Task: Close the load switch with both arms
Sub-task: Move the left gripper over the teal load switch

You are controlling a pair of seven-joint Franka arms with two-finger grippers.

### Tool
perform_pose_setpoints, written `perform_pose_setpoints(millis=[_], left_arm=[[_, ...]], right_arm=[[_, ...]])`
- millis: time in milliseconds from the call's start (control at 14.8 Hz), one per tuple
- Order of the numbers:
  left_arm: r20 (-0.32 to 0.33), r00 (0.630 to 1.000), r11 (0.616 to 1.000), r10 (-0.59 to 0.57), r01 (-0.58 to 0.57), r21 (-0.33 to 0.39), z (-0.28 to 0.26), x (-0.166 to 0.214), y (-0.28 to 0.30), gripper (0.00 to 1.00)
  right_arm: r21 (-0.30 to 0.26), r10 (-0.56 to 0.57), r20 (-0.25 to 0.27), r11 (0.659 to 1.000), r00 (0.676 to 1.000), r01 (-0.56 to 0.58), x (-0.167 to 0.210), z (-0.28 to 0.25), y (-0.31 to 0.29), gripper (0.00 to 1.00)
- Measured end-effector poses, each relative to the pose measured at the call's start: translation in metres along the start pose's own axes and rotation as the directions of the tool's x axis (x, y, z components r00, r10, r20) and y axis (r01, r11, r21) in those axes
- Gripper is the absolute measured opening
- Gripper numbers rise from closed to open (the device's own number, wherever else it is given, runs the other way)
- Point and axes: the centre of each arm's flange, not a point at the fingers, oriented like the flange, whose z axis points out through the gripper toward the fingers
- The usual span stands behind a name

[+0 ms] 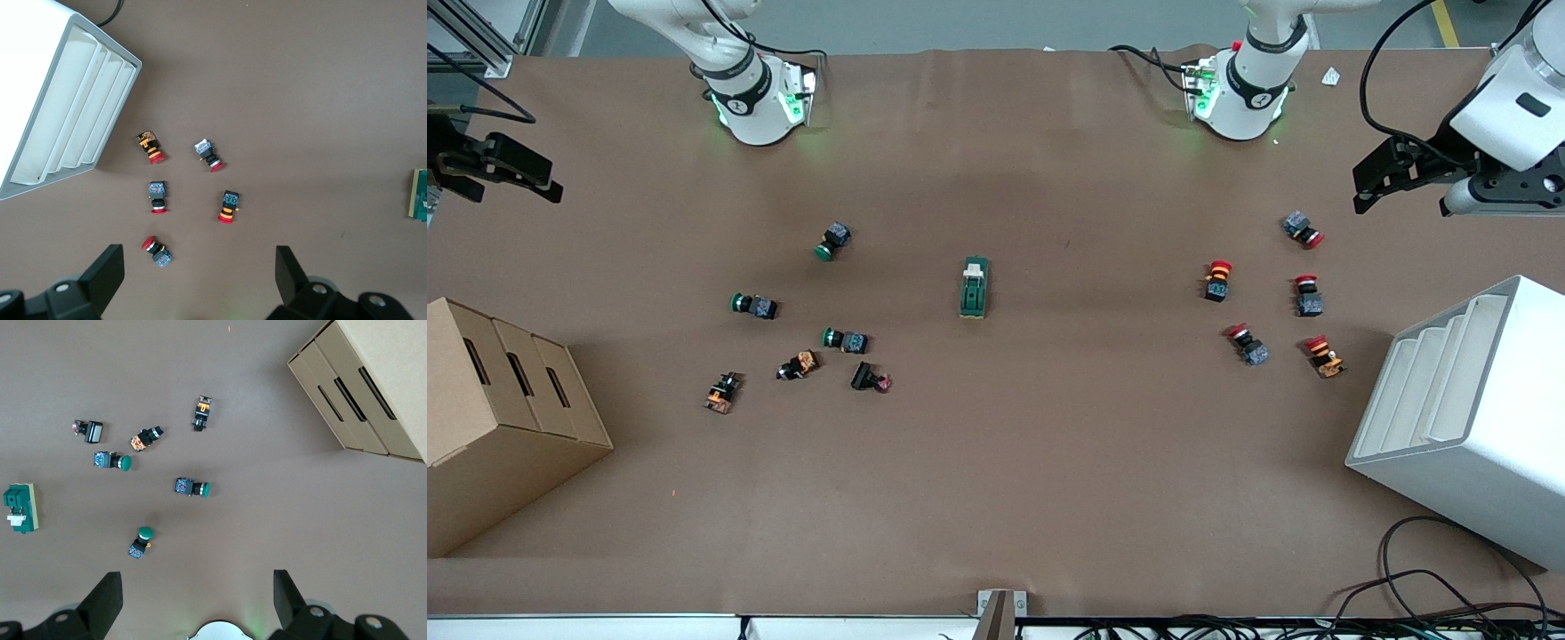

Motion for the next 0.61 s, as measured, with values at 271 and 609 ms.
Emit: perform_pose_setpoints(millis=[271, 609], left_arm=[[0.003, 1.0, 1.0, 0.01, -0.01, 0.0, 0.002, 0.0, 0.005, 1.0], [0.034, 0.993, 0.994, 0.11, -0.11, -0.005, 0.024, 0.005, 0.064, 1.0]], right_arm=[[0.002, -0.001, -0.011, 1.0, 1.0, 0.001, 0.001, -0.001, 0.0, 1.0], [0.002, -0.009, -0.022, 1.0, 1.0, 0.009, 0.002, -0.002, 0.0, 1.0]])
